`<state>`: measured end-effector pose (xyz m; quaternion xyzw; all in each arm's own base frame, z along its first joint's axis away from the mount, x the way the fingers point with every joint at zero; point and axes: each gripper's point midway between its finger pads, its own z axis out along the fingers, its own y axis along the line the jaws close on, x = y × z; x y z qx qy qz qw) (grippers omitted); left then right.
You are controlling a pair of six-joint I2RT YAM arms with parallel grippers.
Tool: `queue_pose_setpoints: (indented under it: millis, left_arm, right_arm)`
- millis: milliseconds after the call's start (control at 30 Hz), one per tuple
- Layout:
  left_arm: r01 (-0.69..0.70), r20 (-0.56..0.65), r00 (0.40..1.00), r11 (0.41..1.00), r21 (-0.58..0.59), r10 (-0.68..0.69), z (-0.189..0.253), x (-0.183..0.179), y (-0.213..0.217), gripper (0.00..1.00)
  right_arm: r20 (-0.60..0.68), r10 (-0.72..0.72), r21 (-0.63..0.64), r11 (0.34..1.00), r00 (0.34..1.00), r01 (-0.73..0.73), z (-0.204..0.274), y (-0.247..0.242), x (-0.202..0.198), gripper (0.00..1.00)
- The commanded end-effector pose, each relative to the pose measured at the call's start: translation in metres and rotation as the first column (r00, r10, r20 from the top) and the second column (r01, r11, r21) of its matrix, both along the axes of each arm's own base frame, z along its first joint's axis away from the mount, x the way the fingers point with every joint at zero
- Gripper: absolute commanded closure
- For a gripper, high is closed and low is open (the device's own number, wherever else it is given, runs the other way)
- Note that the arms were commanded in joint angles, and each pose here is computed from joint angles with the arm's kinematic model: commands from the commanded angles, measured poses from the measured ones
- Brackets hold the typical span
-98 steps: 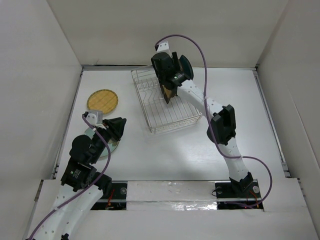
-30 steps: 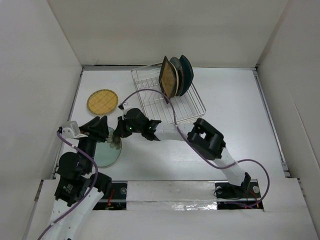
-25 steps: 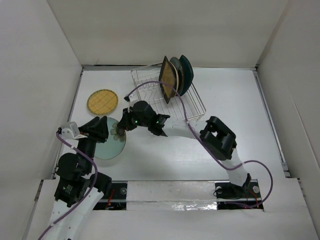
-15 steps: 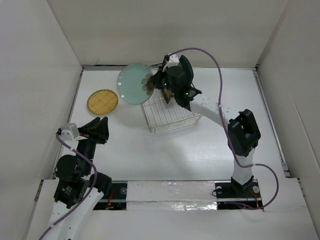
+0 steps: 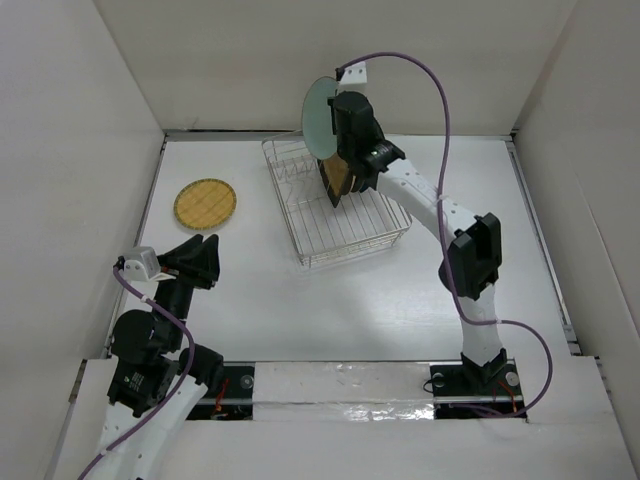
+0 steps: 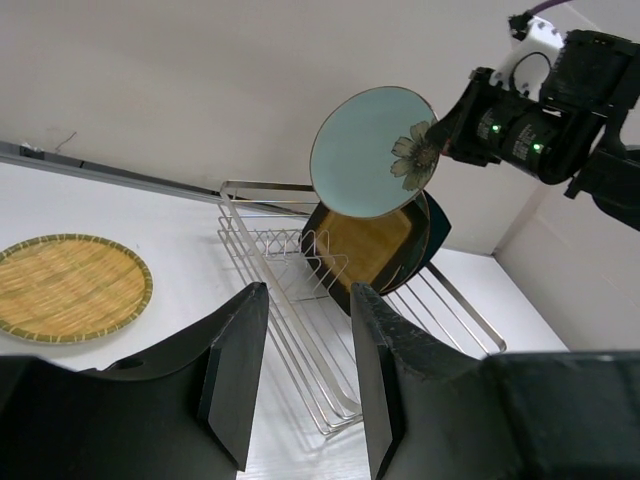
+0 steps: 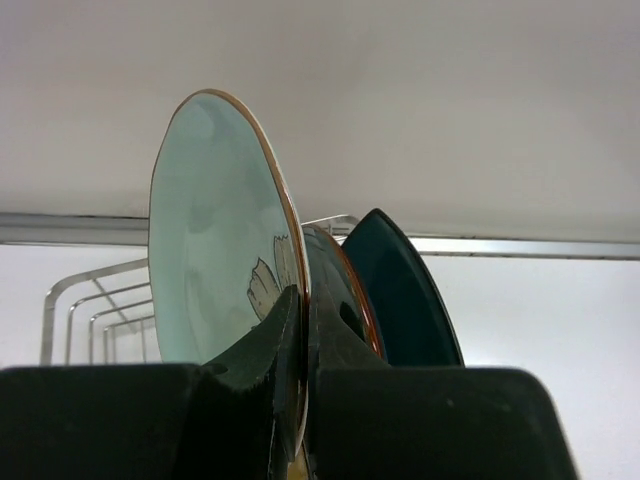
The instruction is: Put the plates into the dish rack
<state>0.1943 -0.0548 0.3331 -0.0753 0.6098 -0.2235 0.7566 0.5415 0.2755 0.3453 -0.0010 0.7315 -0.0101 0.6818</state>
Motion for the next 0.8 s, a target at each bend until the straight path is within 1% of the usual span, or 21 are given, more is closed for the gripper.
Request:
queue_pose_setpoints:
  millis: [0, 100, 400, 533, 567, 633, 667, 767]
  left_arm:
    - [0.011, 0.049, 0.999, 1.000, -0.005, -0.011, 0.014, -0.002, -0.001, 0.64]
    - [0.010, 0.046, 0.999, 1.000, -0.005, -0.009, 0.013, -0.002, -0.001, 0.64]
    - [0.005, 0.045, 0.999, 1.000, -0.009, -0.004, 0.014, -0.001, 0.000, 0.65]
    - [-0.002, 0.049, 0.999, 1.000, -0.017, 0.002, 0.014, -0.002, 0.001, 0.65]
    - [-0.003, 0.039, 0.999, 1.000, -0.013, 0.004, 0.012, 0.000, 0.001, 0.65]
    - [-0.008, 0.022, 1.000, 1.000, -0.006, 0.008, 0.009, 0.004, 0.000, 0.66]
    - [-0.009, 0.007, 1.000, 1.000, -0.003, 0.009, 0.006, 0.007, -0.001, 0.66]
    - [-0.011, -0.032, 0.999, 1.000, 0.014, 0.012, -0.002, 0.014, -0.004, 0.67]
  right_arm:
    - [0.108, -0.056, -0.006, 0.998, 0.993, 0.057, 0.047, 0.004, -0.005, 1.00]
    - [0.087, -0.066, -0.062, 0.995, 0.994, 0.072, 0.030, 0.010, 0.001, 1.00]
    - [0.032, -0.051, -0.143, 0.988, 0.998, 0.055, -0.006, 0.029, 0.008, 1.00]
    - [0.008, -0.009, -0.174, 0.985, 1.000, 0.010, -0.027, 0.051, 0.002, 1.00]
    - [-0.008, -0.007, -0.189, 0.982, 1.000, 0.005, -0.037, 0.052, 0.002, 1.00]
    - [-0.021, 0.019, -0.221, 0.975, 1.000, -0.023, -0.053, 0.072, -0.007, 1.00]
    - [-0.030, 0.003, -0.253, 0.967, 1.000, -0.011, -0.063, 0.072, -0.010, 1.00]
    - [-0.052, 0.017, -0.298, 0.954, 0.998, -0.032, -0.086, 0.086, -0.021, 1.00]
